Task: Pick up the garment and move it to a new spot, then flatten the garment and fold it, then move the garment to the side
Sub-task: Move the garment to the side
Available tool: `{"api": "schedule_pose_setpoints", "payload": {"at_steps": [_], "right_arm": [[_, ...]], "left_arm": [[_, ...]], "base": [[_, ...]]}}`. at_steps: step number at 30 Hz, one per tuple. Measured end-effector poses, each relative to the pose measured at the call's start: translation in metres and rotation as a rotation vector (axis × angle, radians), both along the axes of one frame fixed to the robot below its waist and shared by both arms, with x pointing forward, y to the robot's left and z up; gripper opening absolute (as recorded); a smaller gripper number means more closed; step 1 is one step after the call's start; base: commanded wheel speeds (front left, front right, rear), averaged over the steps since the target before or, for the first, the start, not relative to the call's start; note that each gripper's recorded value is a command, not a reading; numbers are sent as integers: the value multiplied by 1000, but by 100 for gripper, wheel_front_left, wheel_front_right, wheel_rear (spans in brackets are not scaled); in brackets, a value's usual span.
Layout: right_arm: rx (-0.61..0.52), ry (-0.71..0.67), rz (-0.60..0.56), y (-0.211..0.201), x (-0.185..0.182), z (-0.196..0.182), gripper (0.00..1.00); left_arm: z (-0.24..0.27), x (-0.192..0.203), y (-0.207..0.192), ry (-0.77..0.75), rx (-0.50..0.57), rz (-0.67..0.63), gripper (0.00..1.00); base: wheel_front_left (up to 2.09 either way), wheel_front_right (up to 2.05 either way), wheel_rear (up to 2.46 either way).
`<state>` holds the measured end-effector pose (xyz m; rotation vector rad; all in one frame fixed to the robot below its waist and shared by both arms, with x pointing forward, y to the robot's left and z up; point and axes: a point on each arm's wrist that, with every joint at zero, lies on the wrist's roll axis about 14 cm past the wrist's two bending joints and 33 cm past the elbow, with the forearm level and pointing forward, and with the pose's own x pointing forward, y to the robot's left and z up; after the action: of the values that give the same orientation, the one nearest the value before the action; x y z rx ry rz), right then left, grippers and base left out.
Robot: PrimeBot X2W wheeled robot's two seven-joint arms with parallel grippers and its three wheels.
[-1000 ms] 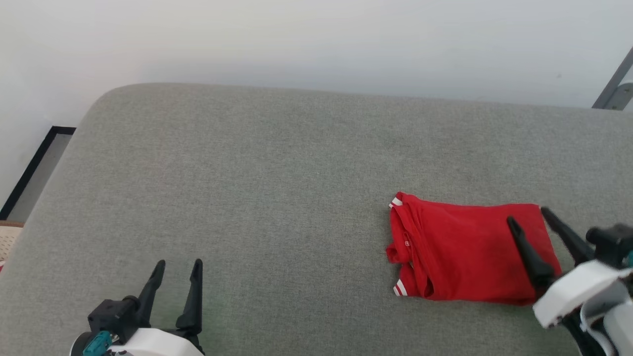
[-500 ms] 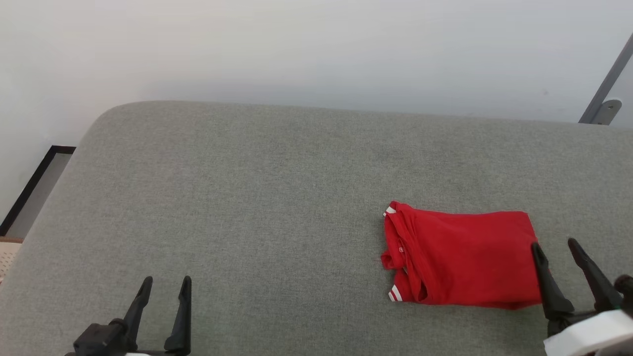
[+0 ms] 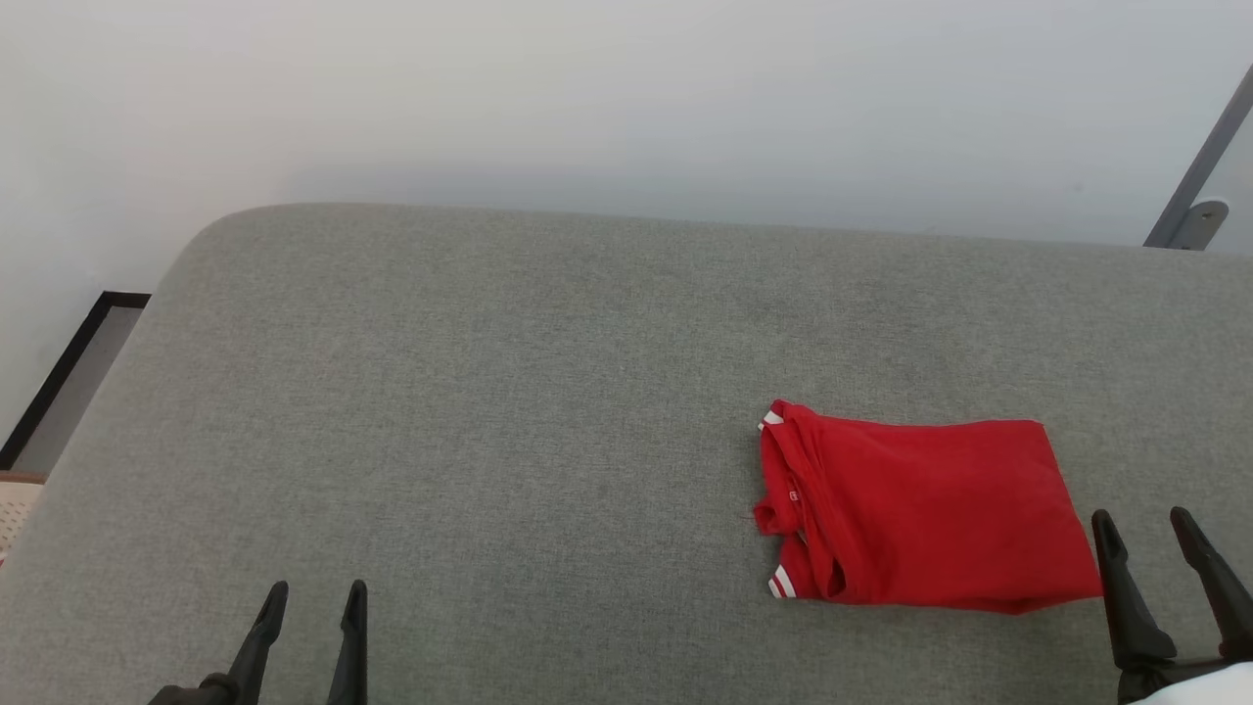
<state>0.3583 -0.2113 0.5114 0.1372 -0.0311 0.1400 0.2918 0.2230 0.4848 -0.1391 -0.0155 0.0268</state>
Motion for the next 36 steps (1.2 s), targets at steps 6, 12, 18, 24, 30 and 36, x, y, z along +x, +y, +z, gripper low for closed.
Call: {"api": "schedule_pose_setpoints", "payload": {"at_steps": [6,12,18,24,30,36], "right_arm": [[-7,51,13,3,2,-6,100],[-73,262,28,-8,24,-33,100],[-184,486,44,-27,53,-56,100],[-183,718,107,-26,78,-77,100],[-198,981,214,-13,72,-114,100],[-218,1105,271,-3,77,-137,100]], "left_arm": [[-3,0,-3,9,-3,-8,100],[3,18,-7,-8,0,-22,100],[-3,40,-17,16,-2,-62,100],[-8,66,-19,31,4,-79,100],[-16,83,-24,52,4,-98,100],[-29,98,-30,84,-6,-113,100]], "base": [[0,0,0],[0,0,0],[0,0,0],[0,0,0],[0,0,0],[0,0,0]]}}
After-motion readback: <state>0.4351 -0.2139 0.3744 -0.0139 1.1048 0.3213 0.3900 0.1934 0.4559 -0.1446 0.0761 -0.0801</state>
